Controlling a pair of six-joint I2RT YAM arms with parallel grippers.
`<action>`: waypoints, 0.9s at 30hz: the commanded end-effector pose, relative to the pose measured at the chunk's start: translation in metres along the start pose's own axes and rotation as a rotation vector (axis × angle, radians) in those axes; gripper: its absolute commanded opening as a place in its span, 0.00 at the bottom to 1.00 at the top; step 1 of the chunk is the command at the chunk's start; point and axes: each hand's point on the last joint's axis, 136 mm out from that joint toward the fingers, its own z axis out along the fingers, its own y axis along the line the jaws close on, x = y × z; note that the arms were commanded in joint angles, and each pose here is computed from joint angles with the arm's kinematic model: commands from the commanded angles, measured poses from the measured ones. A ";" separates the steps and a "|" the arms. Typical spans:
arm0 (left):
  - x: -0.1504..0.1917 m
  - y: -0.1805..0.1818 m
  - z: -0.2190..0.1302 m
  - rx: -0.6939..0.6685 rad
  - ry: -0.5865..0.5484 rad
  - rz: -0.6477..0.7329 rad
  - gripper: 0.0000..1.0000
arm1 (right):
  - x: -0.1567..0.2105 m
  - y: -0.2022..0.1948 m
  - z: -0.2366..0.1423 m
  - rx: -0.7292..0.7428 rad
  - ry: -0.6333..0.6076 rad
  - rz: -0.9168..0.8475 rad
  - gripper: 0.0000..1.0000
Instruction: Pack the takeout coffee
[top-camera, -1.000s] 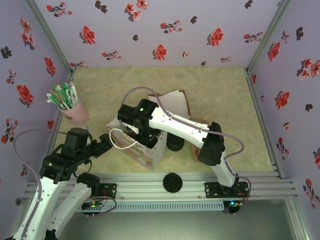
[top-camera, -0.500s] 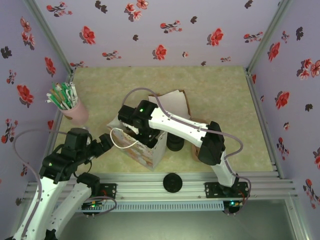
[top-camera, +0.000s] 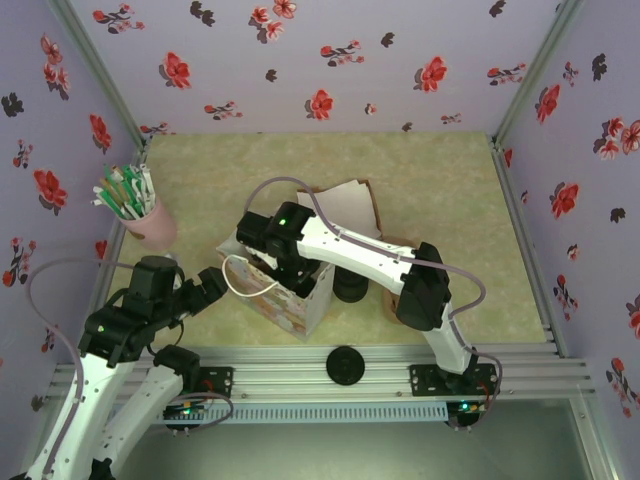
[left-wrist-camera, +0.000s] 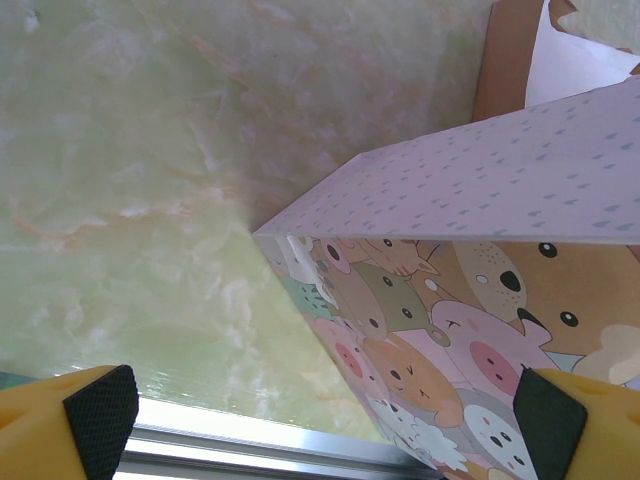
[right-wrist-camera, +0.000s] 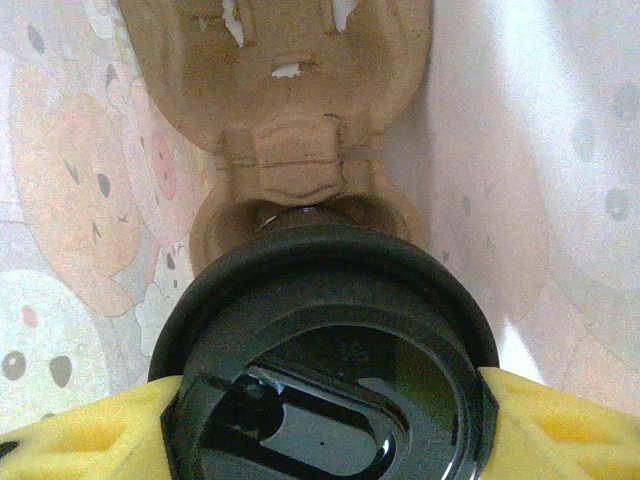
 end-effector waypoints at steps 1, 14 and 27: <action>-0.001 0.003 0.001 -0.013 -0.011 0.019 0.99 | -0.002 -0.003 -0.003 -0.001 -0.018 -0.006 0.62; -0.001 0.002 0.000 -0.011 -0.013 0.019 0.99 | 0.000 -0.004 0.016 -0.006 0.008 0.007 0.62; -0.002 0.002 0.000 -0.013 -0.013 0.019 0.99 | -0.001 -0.003 0.025 -0.016 0.014 0.016 0.62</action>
